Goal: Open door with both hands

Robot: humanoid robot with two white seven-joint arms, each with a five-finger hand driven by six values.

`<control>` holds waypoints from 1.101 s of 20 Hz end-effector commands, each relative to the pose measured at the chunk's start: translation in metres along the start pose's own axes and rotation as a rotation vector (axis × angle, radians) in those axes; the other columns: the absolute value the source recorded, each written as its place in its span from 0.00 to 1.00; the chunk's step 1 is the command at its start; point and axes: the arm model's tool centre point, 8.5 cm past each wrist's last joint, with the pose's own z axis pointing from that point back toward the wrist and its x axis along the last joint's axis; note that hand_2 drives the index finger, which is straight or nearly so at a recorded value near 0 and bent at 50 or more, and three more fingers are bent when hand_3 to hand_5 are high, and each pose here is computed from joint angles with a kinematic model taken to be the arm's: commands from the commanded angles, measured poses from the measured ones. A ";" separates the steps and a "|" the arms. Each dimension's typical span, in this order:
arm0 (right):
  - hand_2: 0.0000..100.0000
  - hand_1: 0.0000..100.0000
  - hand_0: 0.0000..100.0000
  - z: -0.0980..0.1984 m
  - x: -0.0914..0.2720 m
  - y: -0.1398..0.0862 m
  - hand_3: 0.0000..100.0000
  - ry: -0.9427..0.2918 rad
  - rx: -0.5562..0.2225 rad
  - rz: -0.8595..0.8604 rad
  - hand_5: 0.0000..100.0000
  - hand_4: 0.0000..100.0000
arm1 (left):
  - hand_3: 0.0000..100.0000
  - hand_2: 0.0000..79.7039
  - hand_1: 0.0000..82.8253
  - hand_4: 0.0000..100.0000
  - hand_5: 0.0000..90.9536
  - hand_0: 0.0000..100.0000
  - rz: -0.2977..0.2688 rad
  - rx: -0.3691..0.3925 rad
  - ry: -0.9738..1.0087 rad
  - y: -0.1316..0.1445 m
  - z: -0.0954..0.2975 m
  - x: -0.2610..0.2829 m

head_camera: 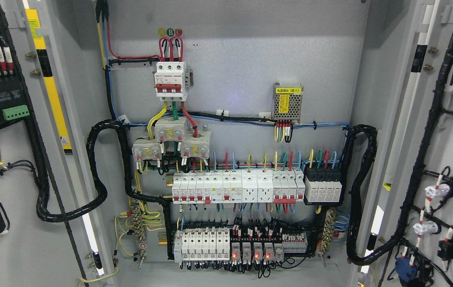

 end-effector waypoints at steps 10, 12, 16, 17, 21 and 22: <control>0.04 0.50 0.00 -0.002 0.002 0.007 0.00 -0.029 0.023 -0.013 0.00 0.00 | 0.00 0.00 0.67 0.00 0.00 0.12 -0.006 -0.061 -0.010 -0.019 -0.003 0.006; 0.04 0.50 0.00 -0.003 0.000 0.012 0.00 -0.024 0.042 -0.026 0.00 0.00 | 0.00 0.00 0.67 0.00 0.00 0.12 -0.005 -0.096 -0.021 -0.032 -0.004 0.011; 0.04 0.50 0.00 -0.004 -0.007 0.026 0.00 -0.020 0.088 -0.071 0.00 0.00 | 0.00 0.00 0.67 0.00 0.00 0.12 0.017 -0.166 -0.040 -0.061 -0.005 0.014; 0.04 0.50 0.00 -0.005 -0.008 0.030 0.00 -0.016 0.101 -0.083 0.00 0.00 | 0.00 0.00 0.67 0.00 0.00 0.12 0.029 -0.176 -0.050 -0.070 -0.005 0.014; 0.04 0.50 0.00 -0.004 -0.017 0.046 0.00 0.000 0.135 -0.138 0.00 0.00 | 0.00 0.00 0.67 0.00 0.00 0.12 0.008 -0.214 -0.030 -0.096 -0.003 0.002; 0.04 0.50 0.00 -0.002 -0.022 0.055 0.00 0.017 0.152 -0.163 0.00 0.00 | 0.00 0.00 0.67 0.00 0.00 0.12 -0.022 -0.204 -0.044 -0.100 -0.001 0.001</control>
